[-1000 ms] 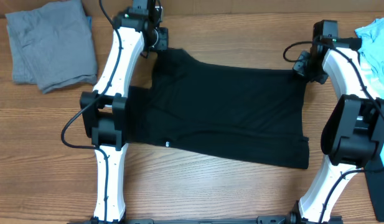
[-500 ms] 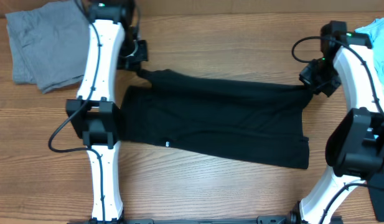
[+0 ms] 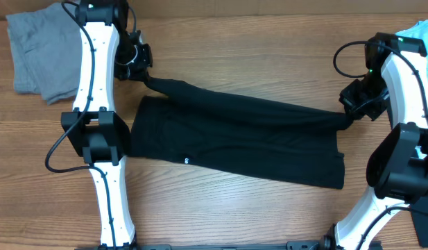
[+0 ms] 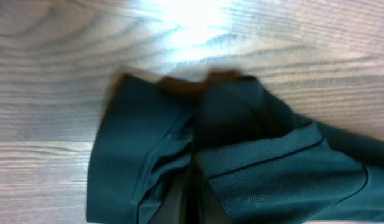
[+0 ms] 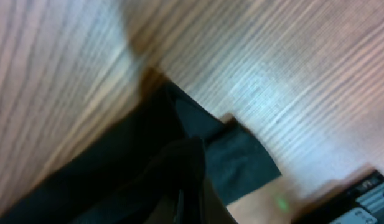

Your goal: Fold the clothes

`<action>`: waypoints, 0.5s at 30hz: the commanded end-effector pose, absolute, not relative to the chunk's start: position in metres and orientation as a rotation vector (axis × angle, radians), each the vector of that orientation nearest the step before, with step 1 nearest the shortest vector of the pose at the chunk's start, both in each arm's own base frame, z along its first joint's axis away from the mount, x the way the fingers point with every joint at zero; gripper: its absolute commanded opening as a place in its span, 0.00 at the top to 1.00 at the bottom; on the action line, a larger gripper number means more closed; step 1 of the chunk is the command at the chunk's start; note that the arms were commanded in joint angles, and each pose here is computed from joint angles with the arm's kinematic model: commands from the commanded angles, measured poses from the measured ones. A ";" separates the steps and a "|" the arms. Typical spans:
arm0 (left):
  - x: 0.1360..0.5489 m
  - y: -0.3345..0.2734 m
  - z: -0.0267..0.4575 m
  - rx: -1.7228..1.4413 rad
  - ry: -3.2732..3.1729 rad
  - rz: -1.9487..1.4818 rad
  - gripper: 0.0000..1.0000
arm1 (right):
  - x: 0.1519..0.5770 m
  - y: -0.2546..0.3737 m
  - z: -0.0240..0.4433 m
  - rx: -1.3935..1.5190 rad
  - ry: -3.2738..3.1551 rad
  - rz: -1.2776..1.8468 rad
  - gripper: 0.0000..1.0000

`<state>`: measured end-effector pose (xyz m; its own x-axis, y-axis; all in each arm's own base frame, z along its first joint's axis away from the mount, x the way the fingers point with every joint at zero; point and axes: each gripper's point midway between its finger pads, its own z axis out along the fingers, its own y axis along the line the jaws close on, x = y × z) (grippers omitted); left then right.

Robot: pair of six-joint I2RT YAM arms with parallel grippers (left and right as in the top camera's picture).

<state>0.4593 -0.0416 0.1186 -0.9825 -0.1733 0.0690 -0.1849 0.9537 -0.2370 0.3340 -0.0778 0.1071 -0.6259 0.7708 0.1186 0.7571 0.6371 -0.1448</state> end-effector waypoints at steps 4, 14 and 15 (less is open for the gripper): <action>0.418 -0.037 0.117 0.235 -2.968 0.278 0.96 | 0.328 -0.080 0.132 -1.301 -2.731 0.149 0.96; 0.382 -0.033 0.147 0.170 -2.984 0.251 0.96 | 0.301 -0.052 0.129 -1.215 -2.766 0.160 0.96; 0.379 -0.032 0.144 0.172 -2.970 0.243 0.96 | 0.299 -0.049 0.123 -1.208 -2.756 0.166 0.96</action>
